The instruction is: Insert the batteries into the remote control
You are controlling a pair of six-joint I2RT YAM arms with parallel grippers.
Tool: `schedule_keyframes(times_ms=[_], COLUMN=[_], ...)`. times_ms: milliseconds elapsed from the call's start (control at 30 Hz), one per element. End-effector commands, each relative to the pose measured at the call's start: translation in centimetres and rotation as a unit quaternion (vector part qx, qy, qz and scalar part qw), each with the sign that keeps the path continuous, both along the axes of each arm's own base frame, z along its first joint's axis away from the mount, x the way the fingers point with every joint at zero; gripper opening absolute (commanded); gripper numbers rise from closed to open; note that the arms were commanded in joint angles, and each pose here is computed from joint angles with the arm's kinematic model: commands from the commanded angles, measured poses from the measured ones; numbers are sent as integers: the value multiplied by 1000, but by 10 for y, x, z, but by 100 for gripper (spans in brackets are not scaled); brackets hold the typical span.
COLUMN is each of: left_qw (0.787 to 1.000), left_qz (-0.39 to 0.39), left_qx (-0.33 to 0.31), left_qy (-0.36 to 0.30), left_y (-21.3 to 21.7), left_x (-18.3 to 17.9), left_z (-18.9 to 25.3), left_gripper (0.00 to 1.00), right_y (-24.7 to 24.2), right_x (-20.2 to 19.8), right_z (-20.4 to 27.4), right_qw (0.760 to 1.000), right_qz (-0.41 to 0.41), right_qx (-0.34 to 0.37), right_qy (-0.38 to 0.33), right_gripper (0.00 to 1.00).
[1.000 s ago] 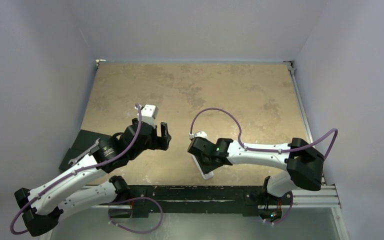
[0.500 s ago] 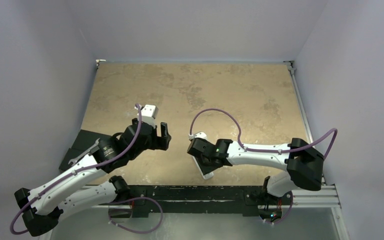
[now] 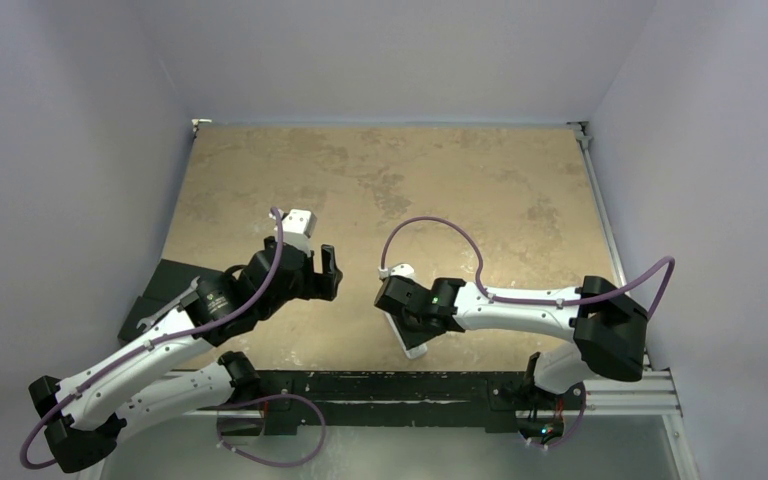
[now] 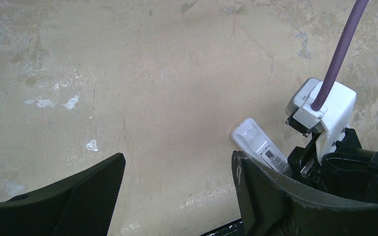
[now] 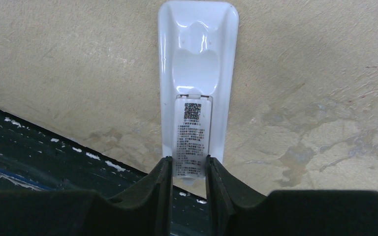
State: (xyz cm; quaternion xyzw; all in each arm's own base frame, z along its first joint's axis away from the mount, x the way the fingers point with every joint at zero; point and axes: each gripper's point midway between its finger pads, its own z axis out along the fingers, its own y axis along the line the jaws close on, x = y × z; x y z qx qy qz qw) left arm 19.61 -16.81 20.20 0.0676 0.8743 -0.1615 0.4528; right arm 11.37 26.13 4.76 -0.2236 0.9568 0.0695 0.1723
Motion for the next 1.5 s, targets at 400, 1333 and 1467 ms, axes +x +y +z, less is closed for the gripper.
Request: schedule_keyframes(times_ms=[400,1333,1467], left_qw=[1000,1000,1000], left_qz=[5,4,5], left_qx=[-10,-7,-7], left_qy=[-20,-19,-19], left_y=[1,0,0], left_x=[5,5,5], left_z=[15,14,14], left_gripper=[79,79,79], right_y=[-1,11,11], right_x=[5,6,7], right_z=[0,3,2], right_qw=[1000,1000,1000], right_qz=[-5,11,10], right_qx=[-19,-15,-19], right_qy=[-14,-20,-21], right_gripper=[0,0,0])
